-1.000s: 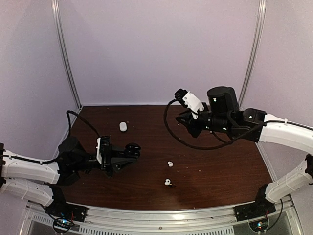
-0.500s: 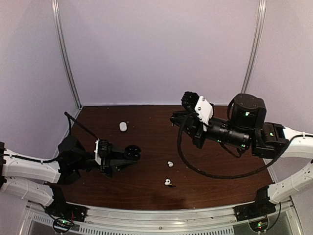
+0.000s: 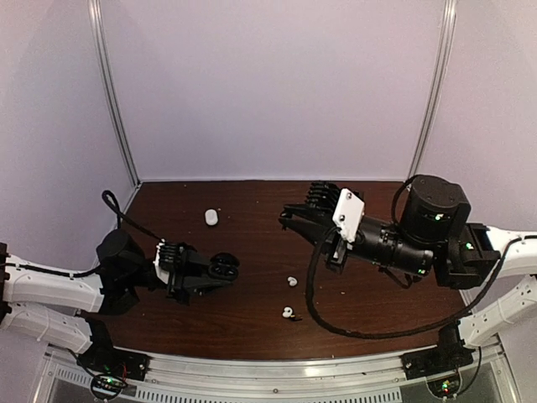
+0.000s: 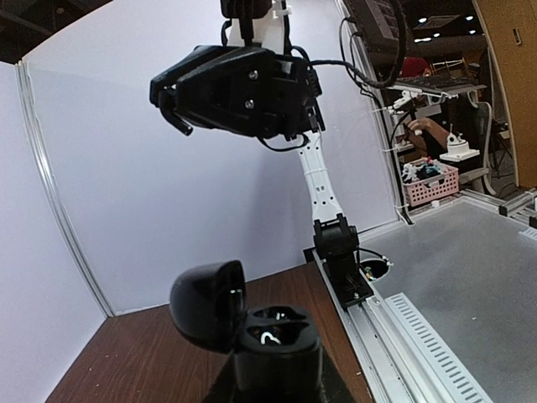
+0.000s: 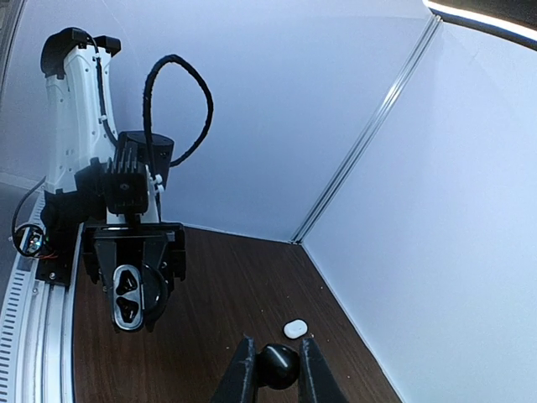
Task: Insert the wireless bluetooth earbuds into the charging case
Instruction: Insert the right earbud into the right side groove of the charging case.
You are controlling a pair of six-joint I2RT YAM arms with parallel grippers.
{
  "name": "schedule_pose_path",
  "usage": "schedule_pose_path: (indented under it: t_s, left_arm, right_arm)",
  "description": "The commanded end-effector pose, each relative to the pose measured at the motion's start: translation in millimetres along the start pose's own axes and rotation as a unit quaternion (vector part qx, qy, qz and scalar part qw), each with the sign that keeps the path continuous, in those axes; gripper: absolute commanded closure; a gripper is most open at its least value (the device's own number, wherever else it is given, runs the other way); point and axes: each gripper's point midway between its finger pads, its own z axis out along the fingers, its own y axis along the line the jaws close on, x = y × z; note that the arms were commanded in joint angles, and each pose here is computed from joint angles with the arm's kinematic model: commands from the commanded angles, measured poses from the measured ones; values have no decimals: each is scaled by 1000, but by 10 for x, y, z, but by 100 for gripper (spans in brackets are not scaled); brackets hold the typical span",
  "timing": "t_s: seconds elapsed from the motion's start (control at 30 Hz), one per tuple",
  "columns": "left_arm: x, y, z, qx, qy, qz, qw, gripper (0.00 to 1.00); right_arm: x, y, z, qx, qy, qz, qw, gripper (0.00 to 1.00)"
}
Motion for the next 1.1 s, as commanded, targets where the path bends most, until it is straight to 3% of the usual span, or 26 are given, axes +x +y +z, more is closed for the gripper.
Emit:
schedule_pose_path:
  t_s: [0.0,0.53,1.07]
  left_arm:
    - [-266,48,35,6,-46,9,999,97]
    - [-260,420,247,-26,-88,-180,979,98]
    - [-273,457,315,-12,-107,-205,973,98]
  right_arm:
    - [-72,29,6,20,-8,-22,1000,90]
    - [-36,70,175,63,-19,-32,997,89]
    - [115,228,357,60,-15,-57,996,89]
